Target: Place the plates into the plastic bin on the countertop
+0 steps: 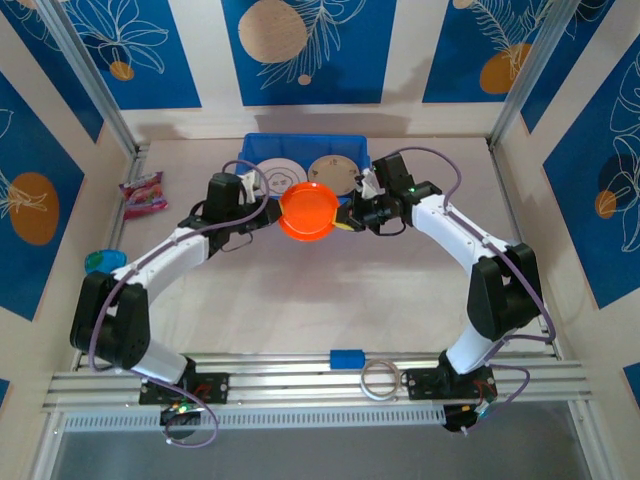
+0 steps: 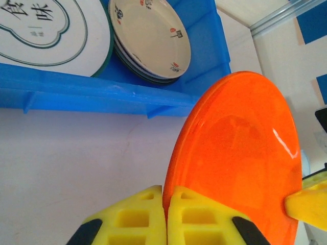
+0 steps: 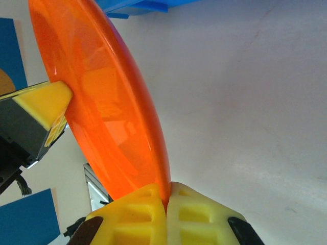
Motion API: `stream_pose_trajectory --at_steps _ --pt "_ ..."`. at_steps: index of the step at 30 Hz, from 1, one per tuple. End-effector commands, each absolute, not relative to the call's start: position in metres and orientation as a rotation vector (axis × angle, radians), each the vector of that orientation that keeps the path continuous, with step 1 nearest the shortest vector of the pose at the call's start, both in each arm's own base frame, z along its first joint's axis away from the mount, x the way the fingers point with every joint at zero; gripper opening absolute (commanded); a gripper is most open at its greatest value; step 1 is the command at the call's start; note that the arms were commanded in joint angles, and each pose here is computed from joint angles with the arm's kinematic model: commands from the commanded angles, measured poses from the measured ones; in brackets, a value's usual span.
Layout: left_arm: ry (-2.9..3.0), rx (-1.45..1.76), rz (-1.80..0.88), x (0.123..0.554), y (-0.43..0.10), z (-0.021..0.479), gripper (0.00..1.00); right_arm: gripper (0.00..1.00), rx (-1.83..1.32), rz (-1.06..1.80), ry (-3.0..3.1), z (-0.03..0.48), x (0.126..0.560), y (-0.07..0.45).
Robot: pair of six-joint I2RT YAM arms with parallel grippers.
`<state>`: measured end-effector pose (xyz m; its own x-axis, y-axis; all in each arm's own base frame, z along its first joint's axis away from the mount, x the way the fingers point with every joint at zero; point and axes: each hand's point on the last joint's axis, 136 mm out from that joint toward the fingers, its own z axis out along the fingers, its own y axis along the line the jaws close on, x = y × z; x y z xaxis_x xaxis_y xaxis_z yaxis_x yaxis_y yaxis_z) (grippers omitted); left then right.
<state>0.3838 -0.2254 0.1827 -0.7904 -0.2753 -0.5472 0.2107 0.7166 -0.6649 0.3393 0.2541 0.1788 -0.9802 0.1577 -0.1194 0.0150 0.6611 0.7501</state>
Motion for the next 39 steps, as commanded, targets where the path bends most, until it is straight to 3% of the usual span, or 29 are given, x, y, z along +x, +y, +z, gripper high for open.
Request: stream_pose_trajectory --at_steps 1,4,9,12,23,39 --pt "2.242 -0.009 -1.017 0.393 -0.242 0.196 0.00 0.00 0.073 1.269 2.638 0.207 0.336 0.256" --pt "2.217 -0.004 -1.033 0.401 -0.250 0.205 0.00 0.04 0.104 1.281 2.617 0.211 0.342 0.251" --pt "2.181 0.002 -1.006 0.419 -0.254 0.225 0.00 0.32 0.174 1.248 2.608 0.214 0.349 0.237" --pt "2.169 0.008 -0.978 0.432 -0.256 0.235 0.00 0.43 0.230 1.218 2.570 0.221 0.353 0.219" --pt "2.121 -0.033 -0.955 0.503 -0.279 0.241 0.00 0.46 0.467 1.179 2.349 0.258 0.371 0.142" --pt "2.182 -0.148 -0.944 0.568 -0.302 0.174 0.00 0.46 0.523 1.170 2.350 0.247 0.367 0.129"
